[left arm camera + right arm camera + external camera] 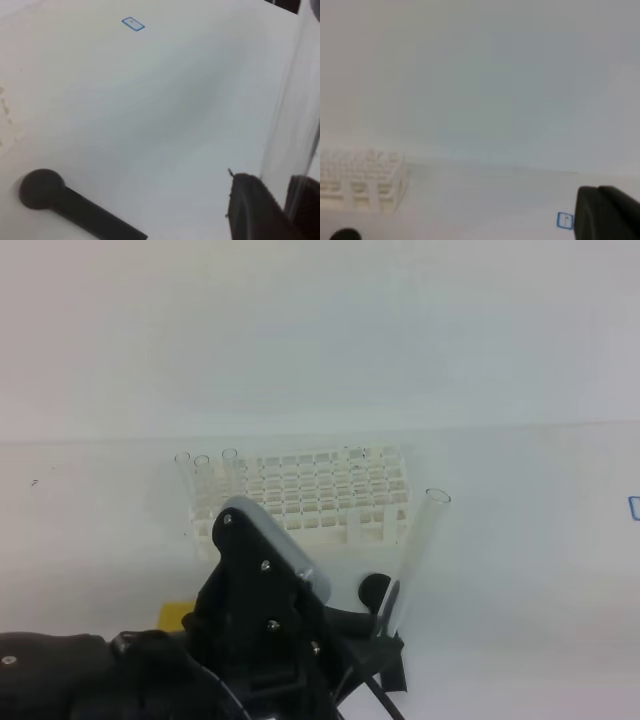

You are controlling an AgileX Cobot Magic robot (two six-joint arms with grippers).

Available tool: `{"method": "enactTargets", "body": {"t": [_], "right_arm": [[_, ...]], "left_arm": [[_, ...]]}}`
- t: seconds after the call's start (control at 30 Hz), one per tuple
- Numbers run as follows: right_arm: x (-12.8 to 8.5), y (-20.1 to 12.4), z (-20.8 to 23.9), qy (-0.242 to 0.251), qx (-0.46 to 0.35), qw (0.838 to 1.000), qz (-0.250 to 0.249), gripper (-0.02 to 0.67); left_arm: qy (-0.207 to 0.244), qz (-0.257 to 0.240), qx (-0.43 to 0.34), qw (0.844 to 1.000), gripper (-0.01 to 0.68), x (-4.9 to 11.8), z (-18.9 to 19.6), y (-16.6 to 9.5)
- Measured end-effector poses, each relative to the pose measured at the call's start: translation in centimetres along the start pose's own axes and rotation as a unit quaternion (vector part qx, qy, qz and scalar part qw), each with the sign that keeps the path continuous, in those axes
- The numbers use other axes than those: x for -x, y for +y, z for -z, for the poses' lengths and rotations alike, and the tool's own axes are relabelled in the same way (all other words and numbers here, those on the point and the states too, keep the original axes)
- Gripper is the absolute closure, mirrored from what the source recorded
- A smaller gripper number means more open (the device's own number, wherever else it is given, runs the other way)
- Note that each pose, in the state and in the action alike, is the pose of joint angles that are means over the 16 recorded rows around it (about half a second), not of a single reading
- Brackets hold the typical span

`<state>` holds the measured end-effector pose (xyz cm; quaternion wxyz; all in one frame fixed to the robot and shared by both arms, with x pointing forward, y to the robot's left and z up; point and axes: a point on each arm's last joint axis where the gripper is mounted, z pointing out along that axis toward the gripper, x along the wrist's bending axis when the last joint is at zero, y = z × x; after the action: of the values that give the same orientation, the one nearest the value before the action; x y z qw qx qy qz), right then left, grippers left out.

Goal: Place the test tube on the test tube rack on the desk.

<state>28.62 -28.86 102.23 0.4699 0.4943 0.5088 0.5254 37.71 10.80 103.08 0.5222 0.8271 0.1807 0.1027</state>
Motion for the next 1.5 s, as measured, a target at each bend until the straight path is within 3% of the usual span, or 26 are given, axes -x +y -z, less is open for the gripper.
{"method": "enactTargets", "body": {"t": [0.3, 0.67, 0.87, 1.07, 1.3, 1.5], "right_arm": [[-2.1, 2.6, -0.4, 0.118, -0.032, 0.988, 0.097, 0.65], [-4.3, 2.8, -3.0, 0.287, -0.052, 0.954, 0.068, 0.65], [-5.1, 2.6, -4.7, 0.357, -0.079, 0.93, 0.045, 0.65], [-6.2, 2.6, -6.9, 0.434, -0.114, 0.893, 0.048, 0.65], [-7.6, 3.1, -10.3, 0.503, -0.13, 0.853, 0.044, 0.65], [-8.4, 3.3, -12.8, 0.534, -0.112, 0.837, 0.038, 0.647]], "left_arm": [[-0.011, -0.009, 0.034, 0.999, 0.56, -2.6, 1.2, 0.1], [-0.084, 0.009, 0.118, 0.989, 0.56, -6.4, 3.9, -1.7], [-0.129, 0.03, 0.121, 0.984, 0.56, -6.2, 3.3, -4.1], [-0.158, 0.035, 0.093, 0.983, 0.56, -5.4, 2.2, -6.3], [-0.171, 0.025, 0.087, 0.981, 0.56, -4.9, 1.8, -6.7], [-0.174, 0.02, 0.084, 0.981, 0.56, -4.8, 1.7, -6.8]]}}
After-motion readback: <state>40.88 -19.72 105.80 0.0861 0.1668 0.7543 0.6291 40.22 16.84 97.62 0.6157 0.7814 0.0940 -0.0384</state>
